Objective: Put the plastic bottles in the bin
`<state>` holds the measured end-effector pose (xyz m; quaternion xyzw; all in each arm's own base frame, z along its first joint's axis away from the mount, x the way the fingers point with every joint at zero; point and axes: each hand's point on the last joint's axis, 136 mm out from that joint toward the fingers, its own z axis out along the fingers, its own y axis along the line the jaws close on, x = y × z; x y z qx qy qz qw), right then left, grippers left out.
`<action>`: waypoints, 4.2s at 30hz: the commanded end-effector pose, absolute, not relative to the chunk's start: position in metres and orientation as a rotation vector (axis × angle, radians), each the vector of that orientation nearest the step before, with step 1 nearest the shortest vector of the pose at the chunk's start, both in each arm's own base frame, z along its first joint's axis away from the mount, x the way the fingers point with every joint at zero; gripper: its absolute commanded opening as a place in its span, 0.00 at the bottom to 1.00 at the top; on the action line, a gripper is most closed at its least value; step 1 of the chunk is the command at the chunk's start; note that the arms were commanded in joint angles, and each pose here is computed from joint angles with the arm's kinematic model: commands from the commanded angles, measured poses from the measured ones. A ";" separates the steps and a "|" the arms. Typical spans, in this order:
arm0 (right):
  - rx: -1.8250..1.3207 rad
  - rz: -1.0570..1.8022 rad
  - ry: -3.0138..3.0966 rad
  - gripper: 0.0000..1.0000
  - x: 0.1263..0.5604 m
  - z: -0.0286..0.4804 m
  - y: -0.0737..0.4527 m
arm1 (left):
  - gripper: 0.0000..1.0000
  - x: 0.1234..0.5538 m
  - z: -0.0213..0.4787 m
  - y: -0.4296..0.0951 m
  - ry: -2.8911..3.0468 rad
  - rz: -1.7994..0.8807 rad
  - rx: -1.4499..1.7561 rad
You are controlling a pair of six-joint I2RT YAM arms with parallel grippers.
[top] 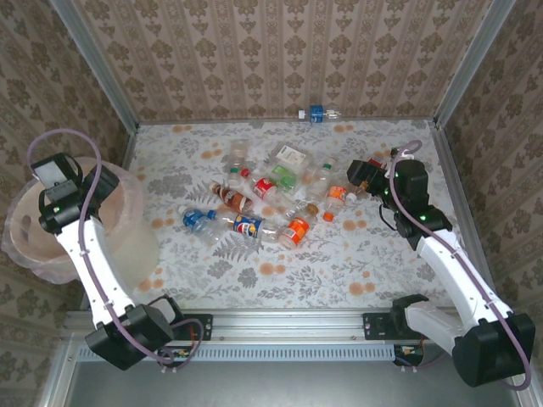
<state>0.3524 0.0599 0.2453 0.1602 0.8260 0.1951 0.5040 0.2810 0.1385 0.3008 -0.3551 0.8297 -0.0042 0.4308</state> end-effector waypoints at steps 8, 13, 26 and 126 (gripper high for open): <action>0.561 0.325 2.146 1.00 0.359 0.171 0.036 | 0.93 0.260 0.354 0.112 1.907 -0.082 -0.771; 0.679 0.246 2.207 1.00 0.364 0.142 0.022 | 1.00 0.264 0.382 0.079 1.807 -0.282 -0.644; 0.753 0.217 2.355 0.98 0.416 0.093 0.016 | 1.00 0.260 0.407 0.002 1.755 -0.602 -0.274; -0.265 0.968 1.822 0.52 0.303 0.255 0.211 | 0.97 0.317 0.285 -0.411 2.009 -1.138 0.507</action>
